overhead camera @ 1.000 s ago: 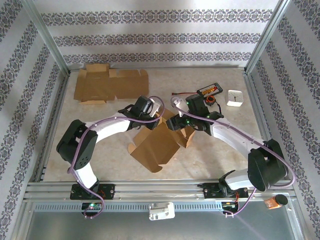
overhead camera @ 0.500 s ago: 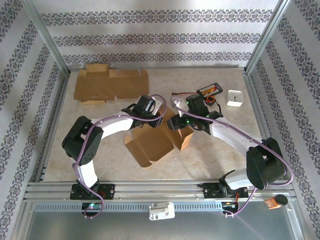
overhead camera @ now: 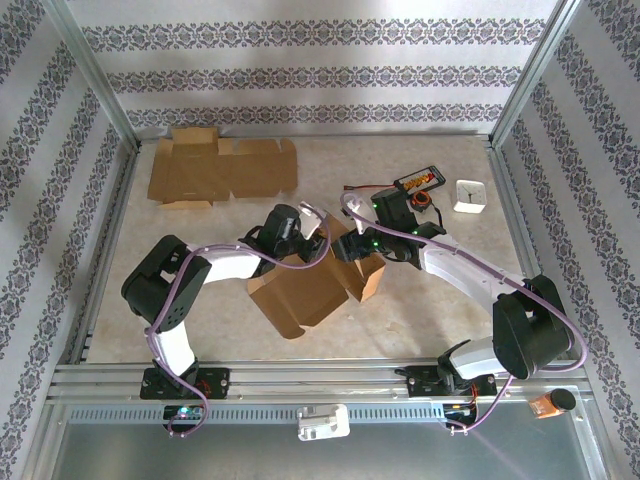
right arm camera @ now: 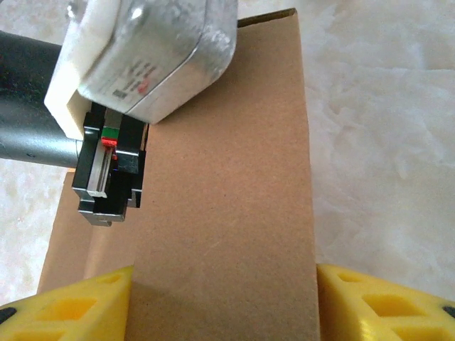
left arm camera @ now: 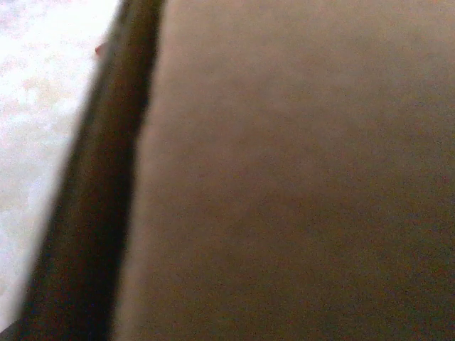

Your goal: Fold the paper box

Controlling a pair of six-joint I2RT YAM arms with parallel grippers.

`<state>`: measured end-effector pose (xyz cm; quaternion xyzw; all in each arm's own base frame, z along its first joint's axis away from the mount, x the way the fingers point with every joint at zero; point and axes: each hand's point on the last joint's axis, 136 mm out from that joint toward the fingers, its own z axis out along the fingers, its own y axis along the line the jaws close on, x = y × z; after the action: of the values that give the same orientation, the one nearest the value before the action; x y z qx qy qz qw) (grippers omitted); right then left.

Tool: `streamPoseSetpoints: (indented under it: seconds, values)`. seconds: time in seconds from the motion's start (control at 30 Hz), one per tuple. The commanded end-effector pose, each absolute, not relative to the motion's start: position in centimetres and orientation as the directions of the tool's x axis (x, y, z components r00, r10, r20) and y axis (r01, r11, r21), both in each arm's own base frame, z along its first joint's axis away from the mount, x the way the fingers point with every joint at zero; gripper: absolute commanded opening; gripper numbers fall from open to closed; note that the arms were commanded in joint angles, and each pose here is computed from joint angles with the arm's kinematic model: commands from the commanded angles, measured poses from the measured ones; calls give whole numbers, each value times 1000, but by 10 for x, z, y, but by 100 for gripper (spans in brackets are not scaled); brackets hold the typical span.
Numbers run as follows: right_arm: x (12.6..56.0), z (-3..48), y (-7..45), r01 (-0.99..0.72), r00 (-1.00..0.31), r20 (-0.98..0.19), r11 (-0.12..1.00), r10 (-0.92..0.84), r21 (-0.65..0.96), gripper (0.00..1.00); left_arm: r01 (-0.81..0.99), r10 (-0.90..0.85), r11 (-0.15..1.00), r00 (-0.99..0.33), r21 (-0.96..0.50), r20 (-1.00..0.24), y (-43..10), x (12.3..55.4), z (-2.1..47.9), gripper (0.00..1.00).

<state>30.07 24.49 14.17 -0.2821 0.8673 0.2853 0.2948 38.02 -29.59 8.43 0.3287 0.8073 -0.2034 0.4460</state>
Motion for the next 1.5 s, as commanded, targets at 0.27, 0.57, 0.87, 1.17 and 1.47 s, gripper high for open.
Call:
streamPoseSetpoints:
  seconds: [0.27, 0.57, 0.87, 1.17, 1.47]
  values:
    - [297, 160, 254, -686, -650, -696, 631, -306, 363, 60, 763, 299, 646, -286, -27, -911, -315, 382, 78, 8]
    - [297, 164, 253, -684, -648, -701, 633, -298, 364, 60, 691, 282, 722, -344, -38, -895, -298, 384, 69, 10]
    - [312, 198, 243, -604, -652, -737, 711, -180, 361, 72, 586, 268, 810, -363, 5, -892, -270, 385, 89, 0]
    - [328, 261, 187, -201, -649, -715, 847, 260, 491, 79, 388, 289, 914, -415, 119, -863, -220, 372, 95, 27]
    - [287, 247, 200, -29, -741, -536, 779, 404, 627, 75, 322, 221, 943, -411, 86, -884, -232, 344, 102, 17]
